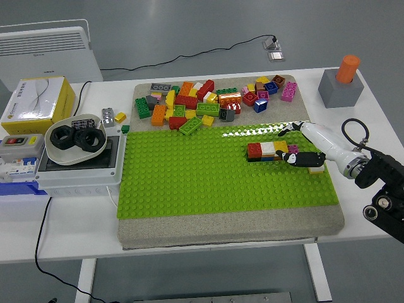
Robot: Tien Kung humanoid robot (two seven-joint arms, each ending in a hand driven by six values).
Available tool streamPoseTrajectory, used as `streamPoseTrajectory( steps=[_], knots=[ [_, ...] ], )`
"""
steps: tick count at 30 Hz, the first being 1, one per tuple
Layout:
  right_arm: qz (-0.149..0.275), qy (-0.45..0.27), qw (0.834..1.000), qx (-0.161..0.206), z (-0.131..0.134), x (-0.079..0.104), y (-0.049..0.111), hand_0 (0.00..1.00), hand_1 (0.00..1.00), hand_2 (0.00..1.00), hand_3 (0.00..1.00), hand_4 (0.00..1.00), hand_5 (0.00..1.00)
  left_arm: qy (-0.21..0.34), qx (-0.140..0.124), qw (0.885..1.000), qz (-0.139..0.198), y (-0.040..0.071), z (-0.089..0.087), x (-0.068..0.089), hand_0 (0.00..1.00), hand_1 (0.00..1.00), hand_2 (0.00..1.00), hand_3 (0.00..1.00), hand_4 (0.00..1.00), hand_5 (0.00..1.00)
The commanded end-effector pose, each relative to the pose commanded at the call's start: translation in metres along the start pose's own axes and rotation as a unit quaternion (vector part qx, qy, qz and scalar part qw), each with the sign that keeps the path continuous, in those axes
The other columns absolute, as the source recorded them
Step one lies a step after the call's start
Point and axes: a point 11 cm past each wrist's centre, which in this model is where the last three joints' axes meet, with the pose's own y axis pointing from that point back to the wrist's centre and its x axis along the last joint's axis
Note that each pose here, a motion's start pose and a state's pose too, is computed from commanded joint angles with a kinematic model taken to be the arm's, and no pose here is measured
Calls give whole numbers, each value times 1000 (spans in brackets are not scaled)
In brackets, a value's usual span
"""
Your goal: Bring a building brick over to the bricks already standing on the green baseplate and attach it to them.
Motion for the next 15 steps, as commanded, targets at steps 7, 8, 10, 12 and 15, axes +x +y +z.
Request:
streamPoseTrajectory(
  steps=[7,8,10,12,15],
  knots=[
    [-3,22,998,-57,23,8,15,870,839,824,652,757,187,1,1,1000,-1,0,-1,-1,695,631,691,780,851,998],
    [-10,24,997,-68,27,8,17,870,839,824,652,757,187,1,1,1000,-1,0,-1,-1,695,631,691,780,851,998],
    [-21,20,996,-83,32,8,20,870,839,824,652,757,187,0,2,1000,-2,0,-1,-2,695,631,691,780,851,998],
    [-17,13,996,-85,34,9,23,867,829,812,649,744,214,0,2,1000,-2,0,-2,-2,695,632,691,779,851,998],
    [2,-10,997,-80,36,11,26,867,829,812,649,744,214,0,3,1000,-2,0,-2,-2,695,632,691,779,851,998]
  ],
)
